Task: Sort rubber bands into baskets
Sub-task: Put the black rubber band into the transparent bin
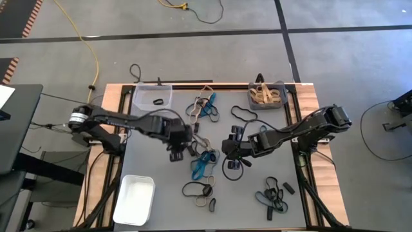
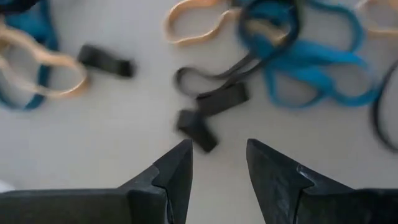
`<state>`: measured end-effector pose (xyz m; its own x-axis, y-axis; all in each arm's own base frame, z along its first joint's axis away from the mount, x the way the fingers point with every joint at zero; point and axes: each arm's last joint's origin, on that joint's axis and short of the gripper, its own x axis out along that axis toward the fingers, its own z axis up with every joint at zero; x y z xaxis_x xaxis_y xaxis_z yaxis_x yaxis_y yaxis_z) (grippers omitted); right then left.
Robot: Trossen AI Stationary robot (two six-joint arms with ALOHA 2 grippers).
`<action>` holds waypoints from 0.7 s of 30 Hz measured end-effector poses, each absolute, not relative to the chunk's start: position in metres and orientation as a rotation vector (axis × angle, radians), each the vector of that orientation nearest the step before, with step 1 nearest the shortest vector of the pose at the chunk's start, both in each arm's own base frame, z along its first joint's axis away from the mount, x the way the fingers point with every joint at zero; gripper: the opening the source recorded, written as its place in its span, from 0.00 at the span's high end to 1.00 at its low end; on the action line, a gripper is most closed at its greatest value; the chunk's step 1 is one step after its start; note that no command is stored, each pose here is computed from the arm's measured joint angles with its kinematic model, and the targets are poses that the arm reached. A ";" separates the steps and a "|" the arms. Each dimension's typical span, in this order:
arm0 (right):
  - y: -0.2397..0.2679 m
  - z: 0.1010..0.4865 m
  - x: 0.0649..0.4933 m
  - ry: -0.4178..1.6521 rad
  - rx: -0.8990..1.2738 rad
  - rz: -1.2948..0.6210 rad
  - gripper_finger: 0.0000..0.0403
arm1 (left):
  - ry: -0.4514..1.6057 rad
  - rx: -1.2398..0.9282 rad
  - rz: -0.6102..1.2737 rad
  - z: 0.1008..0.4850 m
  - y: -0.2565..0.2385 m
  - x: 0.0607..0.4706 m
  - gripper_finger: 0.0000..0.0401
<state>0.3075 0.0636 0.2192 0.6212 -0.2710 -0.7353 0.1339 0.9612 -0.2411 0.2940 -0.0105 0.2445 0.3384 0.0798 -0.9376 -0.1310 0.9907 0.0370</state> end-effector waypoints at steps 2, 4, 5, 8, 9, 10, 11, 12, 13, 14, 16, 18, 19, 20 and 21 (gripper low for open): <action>0.064 0.219 0.308 0.871 -0.169 -0.234 0.46 | 1.192 -0.043 0.122 0.236 -0.021 0.294 0.65; 0.064 0.219 0.308 0.871 -0.169 -0.234 0.46 | 1.169 -0.027 0.137 0.225 -0.028 0.293 0.65; 0.064 0.219 0.308 0.871 -0.169 -0.234 0.46 | 1.161 -0.022 0.160 0.218 -0.029 0.291 0.65; 0.064 0.219 0.308 0.871 -0.169 -0.234 0.46 | 1.166 -0.043 0.214 0.197 -0.028 0.284 0.65; 0.064 0.219 0.308 0.871 -0.169 -0.234 0.46 | 1.168 -0.058 0.226 0.191 -0.028 0.282 0.65; 0.064 0.219 0.308 0.870 -0.169 -0.234 0.46 | 1.164 -0.070 0.236 0.186 -0.027 0.280 0.65; 0.064 0.219 0.308 0.870 -0.169 -0.234 0.46 | 1.157 -0.082 0.243 0.181 -0.026 0.279 0.65; 0.064 0.219 0.308 0.869 -0.169 -0.234 0.46 | 1.148 -0.095 0.250 0.176 -0.026 0.277 0.65; 0.064 0.219 0.308 0.867 -0.168 -0.234 0.46 | 1.141 -0.108 0.256 0.170 -0.026 0.275 0.65; 0.063 0.219 0.308 0.866 -0.167 -0.234 0.46 | 1.128 -0.119 0.260 0.165 -0.026 0.273 0.65; 0.063 0.220 0.308 0.864 -0.171 -0.234 0.46 | 1.092 -0.133 0.259 0.158 -0.025 0.272 0.65; 0.063 0.220 0.309 0.861 -0.171 -0.234 0.46 | 1.075 -0.139 0.264 0.151 -0.024 0.269 0.65; 0.063 0.220 0.309 0.857 -0.170 -0.233 0.46 | 1.068 -0.140 0.275 0.149 -0.023 0.268 0.65; 0.063 0.220 0.309 0.854 -0.174 -0.230 0.46 | 1.062 -0.140 0.298 0.148 -0.022 0.268 0.65; 0.063 0.220 0.310 0.850 -0.174 -0.229 0.46 | 1.055 -0.135 0.319 0.148 -0.020 0.268 0.65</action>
<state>0.3096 0.0630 0.2205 0.6377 -0.2687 -0.7219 0.1307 0.9614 -0.2423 0.2676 -0.0203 0.1481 0.4524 0.1934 -0.8706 -0.3214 0.9460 0.0431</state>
